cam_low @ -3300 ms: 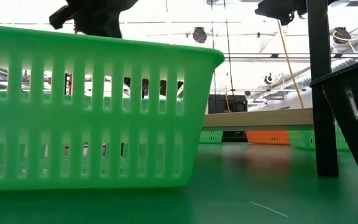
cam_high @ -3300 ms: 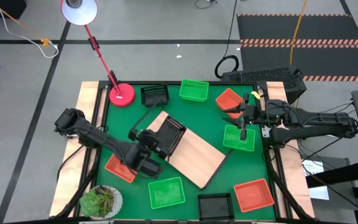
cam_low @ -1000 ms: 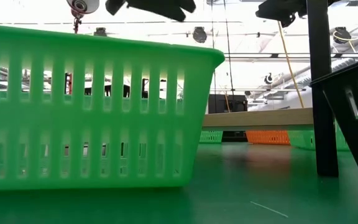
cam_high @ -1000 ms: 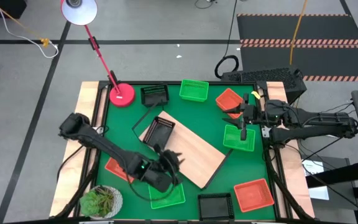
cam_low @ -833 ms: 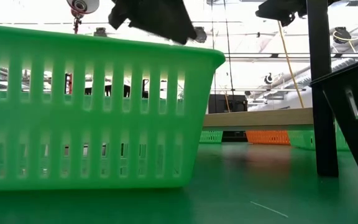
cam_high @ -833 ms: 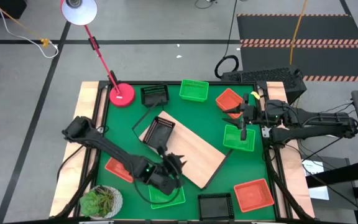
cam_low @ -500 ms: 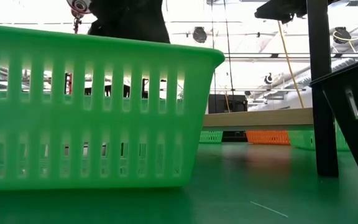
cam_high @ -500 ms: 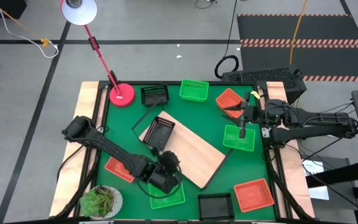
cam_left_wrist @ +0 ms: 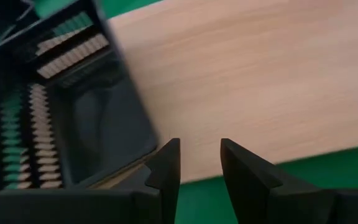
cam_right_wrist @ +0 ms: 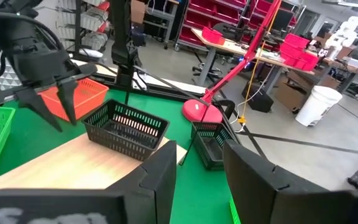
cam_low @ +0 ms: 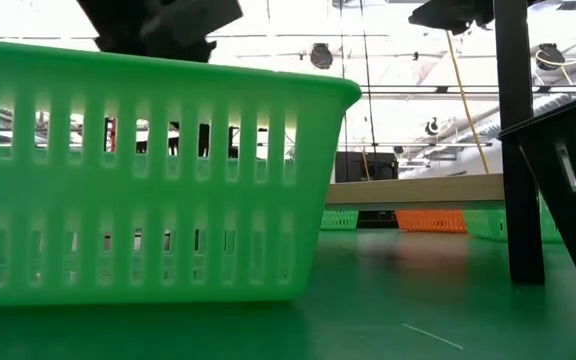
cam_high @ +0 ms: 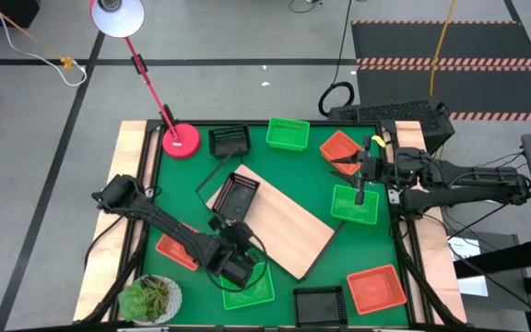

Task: Stack baskets on shelf by color
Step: Put the middle black bin on the shelf

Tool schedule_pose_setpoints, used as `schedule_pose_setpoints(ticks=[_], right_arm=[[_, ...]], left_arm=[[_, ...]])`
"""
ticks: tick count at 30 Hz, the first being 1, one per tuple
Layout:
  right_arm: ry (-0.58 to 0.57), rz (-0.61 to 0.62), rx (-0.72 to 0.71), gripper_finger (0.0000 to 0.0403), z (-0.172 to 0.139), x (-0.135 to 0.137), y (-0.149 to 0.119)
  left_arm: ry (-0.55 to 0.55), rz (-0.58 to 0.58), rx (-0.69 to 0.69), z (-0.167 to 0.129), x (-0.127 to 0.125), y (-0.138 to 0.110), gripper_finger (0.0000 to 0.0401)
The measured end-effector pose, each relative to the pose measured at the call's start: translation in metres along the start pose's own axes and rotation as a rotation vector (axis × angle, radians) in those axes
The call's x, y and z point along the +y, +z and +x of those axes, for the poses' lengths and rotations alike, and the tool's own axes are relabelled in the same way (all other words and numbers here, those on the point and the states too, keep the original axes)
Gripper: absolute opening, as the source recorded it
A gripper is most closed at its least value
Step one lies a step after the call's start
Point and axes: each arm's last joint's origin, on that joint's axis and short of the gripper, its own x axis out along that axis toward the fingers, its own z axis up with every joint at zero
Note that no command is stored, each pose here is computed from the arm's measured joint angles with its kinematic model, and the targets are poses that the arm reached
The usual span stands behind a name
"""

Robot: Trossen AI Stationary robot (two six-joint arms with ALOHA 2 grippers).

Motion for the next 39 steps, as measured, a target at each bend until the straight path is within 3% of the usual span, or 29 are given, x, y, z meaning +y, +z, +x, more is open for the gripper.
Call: schedule_pose_setpoints(ticks=[18, 28, 33, 39], right_arm=[[0.004, 0.027, 0.015, 0.0126, 0.0, 0.0, -0.001], [0.005, 0.03, 0.019, 0.0126, 0.0, 0.0, -0.002], [0.006, 0.03, 0.018, 0.0126, 0.0, 0.001, -0.002], [0.006, 0.027, 0.021, 0.0126, 0.0, 0.001, -0.002]], left_arm=[[0.229, -0.018, 0.068, -0.005, 0.029, -0.008, 0.0118], [0.115, -0.027, 0.015, -0.022, 0.014, 0.011, 0.0117], [0.034, -0.005, -0.013, -0.007, 0.005, 0.015, 0.0117], [0.035, -0.031, -0.02, 0.017, 0.009, 0.014, 0.0117]])
